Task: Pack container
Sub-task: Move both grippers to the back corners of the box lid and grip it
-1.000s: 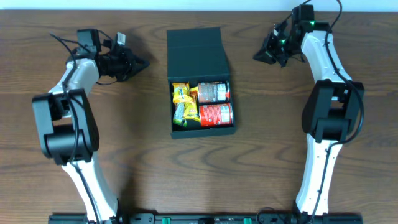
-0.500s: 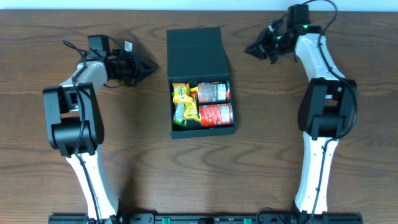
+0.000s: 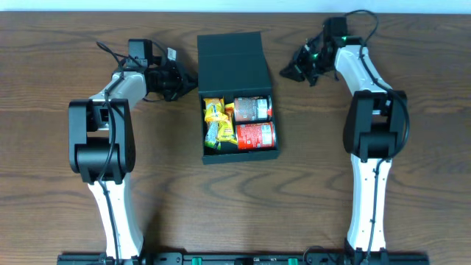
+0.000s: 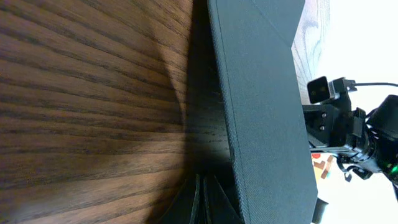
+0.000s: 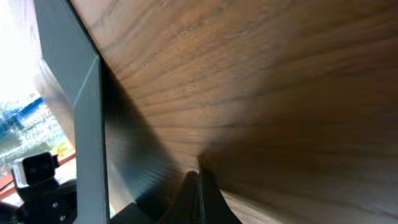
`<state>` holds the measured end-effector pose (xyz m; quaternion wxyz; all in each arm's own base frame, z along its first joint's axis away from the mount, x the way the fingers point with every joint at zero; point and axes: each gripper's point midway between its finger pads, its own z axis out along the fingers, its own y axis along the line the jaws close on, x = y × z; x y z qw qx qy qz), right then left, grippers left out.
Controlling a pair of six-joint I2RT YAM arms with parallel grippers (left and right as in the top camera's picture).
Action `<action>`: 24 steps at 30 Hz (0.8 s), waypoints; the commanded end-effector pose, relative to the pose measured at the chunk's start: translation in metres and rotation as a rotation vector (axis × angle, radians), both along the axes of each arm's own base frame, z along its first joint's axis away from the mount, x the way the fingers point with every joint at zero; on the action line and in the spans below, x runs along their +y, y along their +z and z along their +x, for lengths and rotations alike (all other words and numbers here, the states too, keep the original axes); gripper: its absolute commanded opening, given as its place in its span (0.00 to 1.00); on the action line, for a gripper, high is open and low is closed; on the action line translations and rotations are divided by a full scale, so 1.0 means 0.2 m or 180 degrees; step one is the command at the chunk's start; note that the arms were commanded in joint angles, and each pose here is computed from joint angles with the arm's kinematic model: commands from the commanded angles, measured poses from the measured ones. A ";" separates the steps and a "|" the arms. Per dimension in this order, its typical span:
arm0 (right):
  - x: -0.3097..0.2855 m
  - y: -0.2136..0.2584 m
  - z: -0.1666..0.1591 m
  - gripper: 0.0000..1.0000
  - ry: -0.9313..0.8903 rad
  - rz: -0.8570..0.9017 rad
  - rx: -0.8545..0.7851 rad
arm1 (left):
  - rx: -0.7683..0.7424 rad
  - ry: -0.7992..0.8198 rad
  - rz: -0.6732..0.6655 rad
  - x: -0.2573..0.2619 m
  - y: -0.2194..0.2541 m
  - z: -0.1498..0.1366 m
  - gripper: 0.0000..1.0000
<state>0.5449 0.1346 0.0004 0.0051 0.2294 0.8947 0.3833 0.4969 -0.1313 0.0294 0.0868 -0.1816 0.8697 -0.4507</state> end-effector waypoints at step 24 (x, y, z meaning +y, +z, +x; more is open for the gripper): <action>0.13 0.04 0.08 0.02 0.0076 0.0451 -0.0221 | -0.0459 -0.0060 -0.0334 -0.18 0.17 0.14 0.06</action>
